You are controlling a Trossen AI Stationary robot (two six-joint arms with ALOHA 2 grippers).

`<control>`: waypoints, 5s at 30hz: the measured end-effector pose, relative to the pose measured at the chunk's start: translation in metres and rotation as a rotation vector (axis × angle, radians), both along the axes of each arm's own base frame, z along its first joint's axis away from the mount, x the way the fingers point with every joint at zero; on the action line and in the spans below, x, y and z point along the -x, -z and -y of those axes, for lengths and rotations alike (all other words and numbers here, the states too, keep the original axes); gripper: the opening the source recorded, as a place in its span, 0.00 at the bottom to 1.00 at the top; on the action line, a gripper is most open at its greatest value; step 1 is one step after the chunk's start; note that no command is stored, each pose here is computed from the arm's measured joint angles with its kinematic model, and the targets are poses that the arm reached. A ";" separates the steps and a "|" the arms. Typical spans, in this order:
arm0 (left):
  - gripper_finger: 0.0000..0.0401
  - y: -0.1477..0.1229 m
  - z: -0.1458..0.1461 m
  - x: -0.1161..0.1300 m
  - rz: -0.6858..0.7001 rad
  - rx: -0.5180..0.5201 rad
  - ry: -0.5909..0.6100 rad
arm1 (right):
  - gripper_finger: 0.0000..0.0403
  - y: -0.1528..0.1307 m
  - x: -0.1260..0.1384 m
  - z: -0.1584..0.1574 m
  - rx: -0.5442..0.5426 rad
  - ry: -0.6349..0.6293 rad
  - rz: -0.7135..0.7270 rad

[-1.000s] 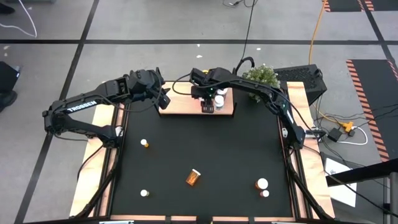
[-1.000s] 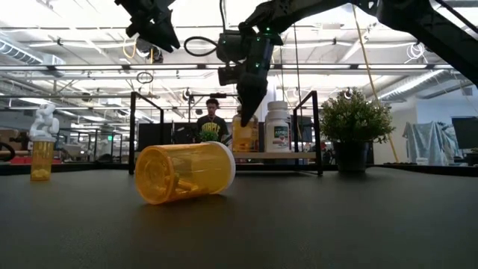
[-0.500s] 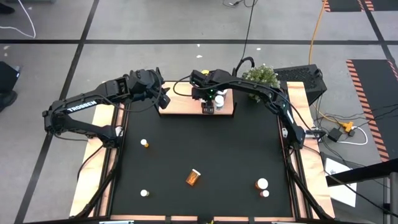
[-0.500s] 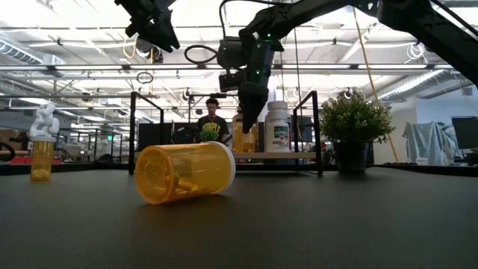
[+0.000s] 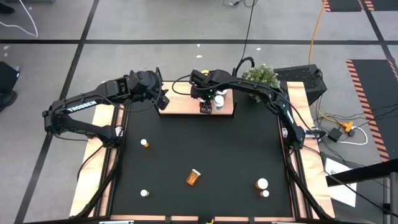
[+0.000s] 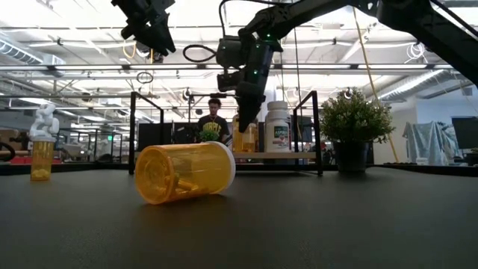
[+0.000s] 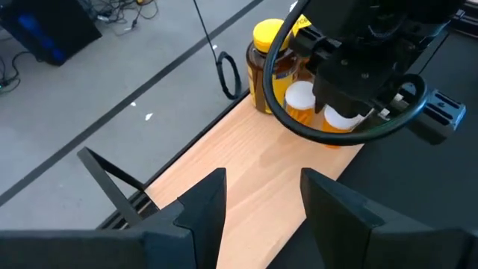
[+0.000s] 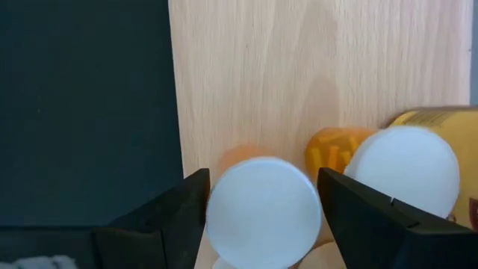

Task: Pick and place medicine bottles onto shelf by color
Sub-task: Put the orange pill bottle on the shelf aligned with the other orange pill bottles, then put the orange pill bottle on the shelf

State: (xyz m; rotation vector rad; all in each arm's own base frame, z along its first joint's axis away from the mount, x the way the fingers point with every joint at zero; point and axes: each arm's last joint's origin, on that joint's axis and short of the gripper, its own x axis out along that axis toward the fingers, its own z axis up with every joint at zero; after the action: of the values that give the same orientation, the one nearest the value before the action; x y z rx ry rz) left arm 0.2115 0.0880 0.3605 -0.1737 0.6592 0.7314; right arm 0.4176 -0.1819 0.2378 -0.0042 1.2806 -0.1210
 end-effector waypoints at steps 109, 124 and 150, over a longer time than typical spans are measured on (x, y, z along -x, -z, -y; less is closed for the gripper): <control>0.43 0.035 0.121 -0.143 0.396 -0.100 0.655 | 0.70 -0.022 0.240 -0.347 -0.163 -0.669 0.097; 0.82 0.036 0.107 -0.144 0.362 -0.159 0.652 | 0.75 0.006 0.246 -0.347 -0.198 -0.664 -0.016; 0.75 0.025 0.097 -0.126 0.263 -0.236 0.572 | 0.46 0.045 0.236 -0.329 -0.189 -0.443 0.066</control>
State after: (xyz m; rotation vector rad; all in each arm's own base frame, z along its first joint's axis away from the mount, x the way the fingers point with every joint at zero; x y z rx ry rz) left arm 0.3371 -0.0089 0.3351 0.1343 0.3380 0.2224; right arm 0.1811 0.1466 0.1925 -0.1199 1.1936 0.3780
